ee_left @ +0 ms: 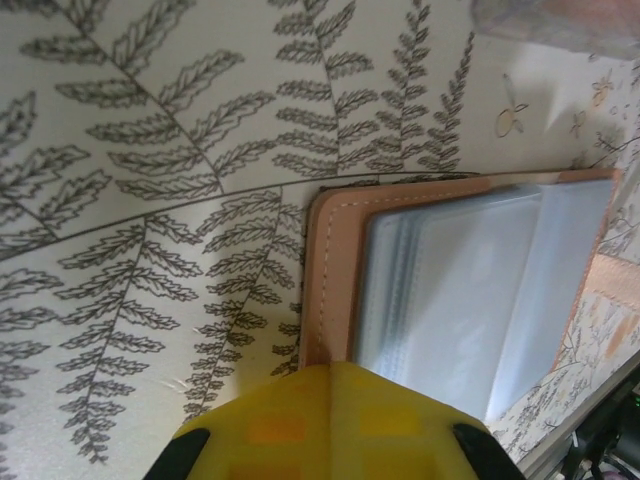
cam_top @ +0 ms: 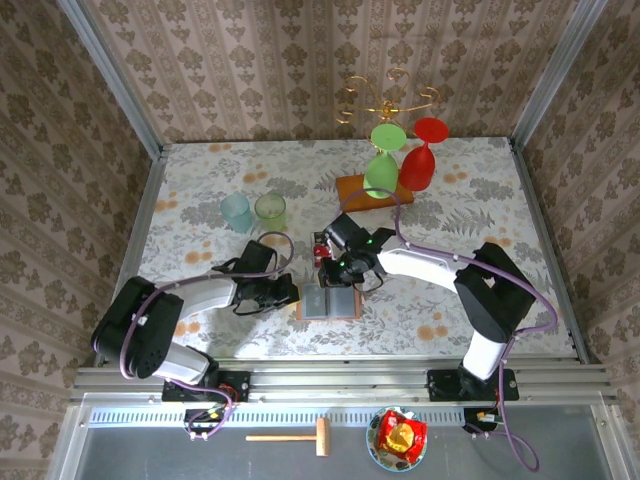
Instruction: Take the credit cards out of the card holder
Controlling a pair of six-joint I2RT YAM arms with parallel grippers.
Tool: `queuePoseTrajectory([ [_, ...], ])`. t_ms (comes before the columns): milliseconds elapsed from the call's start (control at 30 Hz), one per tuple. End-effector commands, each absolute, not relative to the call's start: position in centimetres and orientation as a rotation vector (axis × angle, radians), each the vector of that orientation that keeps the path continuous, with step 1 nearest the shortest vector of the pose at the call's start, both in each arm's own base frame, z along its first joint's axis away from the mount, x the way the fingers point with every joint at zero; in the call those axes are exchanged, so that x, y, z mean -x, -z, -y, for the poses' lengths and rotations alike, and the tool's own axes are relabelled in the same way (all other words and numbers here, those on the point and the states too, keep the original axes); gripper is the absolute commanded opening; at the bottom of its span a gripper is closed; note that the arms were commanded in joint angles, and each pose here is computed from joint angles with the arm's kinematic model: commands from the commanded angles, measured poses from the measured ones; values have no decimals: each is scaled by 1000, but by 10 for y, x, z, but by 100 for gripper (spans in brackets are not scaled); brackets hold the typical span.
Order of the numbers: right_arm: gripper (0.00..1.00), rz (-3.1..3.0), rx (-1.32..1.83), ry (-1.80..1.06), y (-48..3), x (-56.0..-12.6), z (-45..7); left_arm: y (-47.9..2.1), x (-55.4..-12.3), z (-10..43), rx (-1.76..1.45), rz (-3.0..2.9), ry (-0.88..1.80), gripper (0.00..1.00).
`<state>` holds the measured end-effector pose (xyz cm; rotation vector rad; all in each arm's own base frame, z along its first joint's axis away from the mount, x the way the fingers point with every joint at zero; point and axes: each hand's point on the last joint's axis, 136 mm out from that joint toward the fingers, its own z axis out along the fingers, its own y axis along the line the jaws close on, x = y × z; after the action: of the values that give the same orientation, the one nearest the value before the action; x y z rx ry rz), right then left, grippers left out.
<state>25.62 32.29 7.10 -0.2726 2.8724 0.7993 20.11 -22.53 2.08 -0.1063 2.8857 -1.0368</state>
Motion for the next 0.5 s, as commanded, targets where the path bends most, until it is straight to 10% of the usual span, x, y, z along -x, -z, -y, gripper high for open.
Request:
queuePoseTrajectory([
  [0,17,-2901,166,-890,-69,-249,-332,-16,-197,227,114,-2905,1050,4],
  [467,24,-2989,76,-1021,-36,-230,-342,-9,-191,214,108,-2958,939,3],
])
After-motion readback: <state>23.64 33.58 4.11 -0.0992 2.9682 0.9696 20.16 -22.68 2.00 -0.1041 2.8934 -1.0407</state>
